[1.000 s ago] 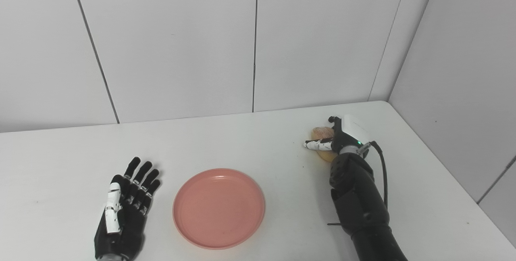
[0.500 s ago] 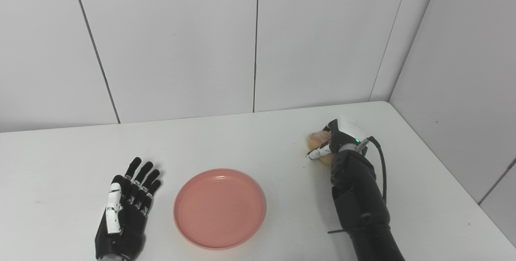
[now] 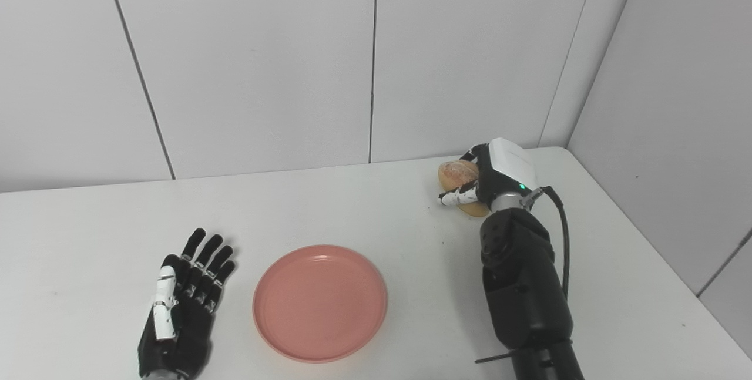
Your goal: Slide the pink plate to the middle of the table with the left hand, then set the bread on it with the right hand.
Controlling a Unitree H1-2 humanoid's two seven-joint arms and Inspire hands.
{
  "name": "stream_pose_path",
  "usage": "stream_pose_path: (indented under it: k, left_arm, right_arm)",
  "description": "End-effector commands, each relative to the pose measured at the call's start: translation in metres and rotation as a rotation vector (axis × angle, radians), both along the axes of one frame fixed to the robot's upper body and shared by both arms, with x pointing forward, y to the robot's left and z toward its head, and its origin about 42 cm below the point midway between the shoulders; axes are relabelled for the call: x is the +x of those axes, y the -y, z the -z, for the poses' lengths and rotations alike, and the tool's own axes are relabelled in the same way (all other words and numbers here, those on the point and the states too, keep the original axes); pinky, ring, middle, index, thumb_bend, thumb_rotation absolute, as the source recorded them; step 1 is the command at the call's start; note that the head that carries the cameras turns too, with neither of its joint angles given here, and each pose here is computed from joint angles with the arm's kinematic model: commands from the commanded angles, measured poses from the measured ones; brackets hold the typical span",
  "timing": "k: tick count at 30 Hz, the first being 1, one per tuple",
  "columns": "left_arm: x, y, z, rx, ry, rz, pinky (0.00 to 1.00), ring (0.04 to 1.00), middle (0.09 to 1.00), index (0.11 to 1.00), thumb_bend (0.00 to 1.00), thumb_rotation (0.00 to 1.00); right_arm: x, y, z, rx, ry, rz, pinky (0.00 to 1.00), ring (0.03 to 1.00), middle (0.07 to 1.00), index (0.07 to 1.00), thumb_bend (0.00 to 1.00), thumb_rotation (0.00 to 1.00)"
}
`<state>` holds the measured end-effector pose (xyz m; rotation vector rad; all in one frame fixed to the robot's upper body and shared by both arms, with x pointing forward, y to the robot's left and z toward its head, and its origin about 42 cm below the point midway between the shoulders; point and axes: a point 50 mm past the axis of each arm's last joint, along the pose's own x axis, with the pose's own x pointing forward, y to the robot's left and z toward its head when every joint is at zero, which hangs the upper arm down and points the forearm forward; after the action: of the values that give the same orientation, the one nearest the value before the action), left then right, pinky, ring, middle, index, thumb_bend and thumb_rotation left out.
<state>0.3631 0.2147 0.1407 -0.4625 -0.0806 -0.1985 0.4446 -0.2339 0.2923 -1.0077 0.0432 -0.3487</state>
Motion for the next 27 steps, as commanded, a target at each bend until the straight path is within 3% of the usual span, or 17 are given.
stream_pose_path:
  k: [1,11,25,27]
  left_arm:
    - [-0.006,0.005,0.012,0.006,-0.038,-0.006,0.91,0.888,0.899,0.895,0.34,1.00]
    - [-0.010,0.016,0.012,0.011,-0.027,-0.010,0.92,0.884,0.889,0.881,0.35,1.00]
    - [-0.019,0.045,0.005,0.096,-0.006,-0.032,0.92,0.894,0.897,0.886,0.40,1.00]
    - [-0.020,0.049,0.003,0.103,-0.007,-0.041,0.92,0.886,0.890,0.879,0.40,1.00]
  right_arm:
    - [-0.005,-0.009,-0.037,-0.033,0.120,-0.021,0.22,0.292,0.440,0.516,0.52,0.00]
    - [-0.025,-0.044,-0.057,-0.049,0.202,-0.154,0.19,0.259,0.420,0.514,0.52,0.00]
    - [-0.041,-0.111,-0.041,-0.080,0.217,-0.404,0.19,0.253,0.466,0.488,0.53,0.00]
    - [-0.043,-0.118,-0.037,-0.087,0.212,-0.435,0.18,0.249,0.424,0.514,0.53,0.00]
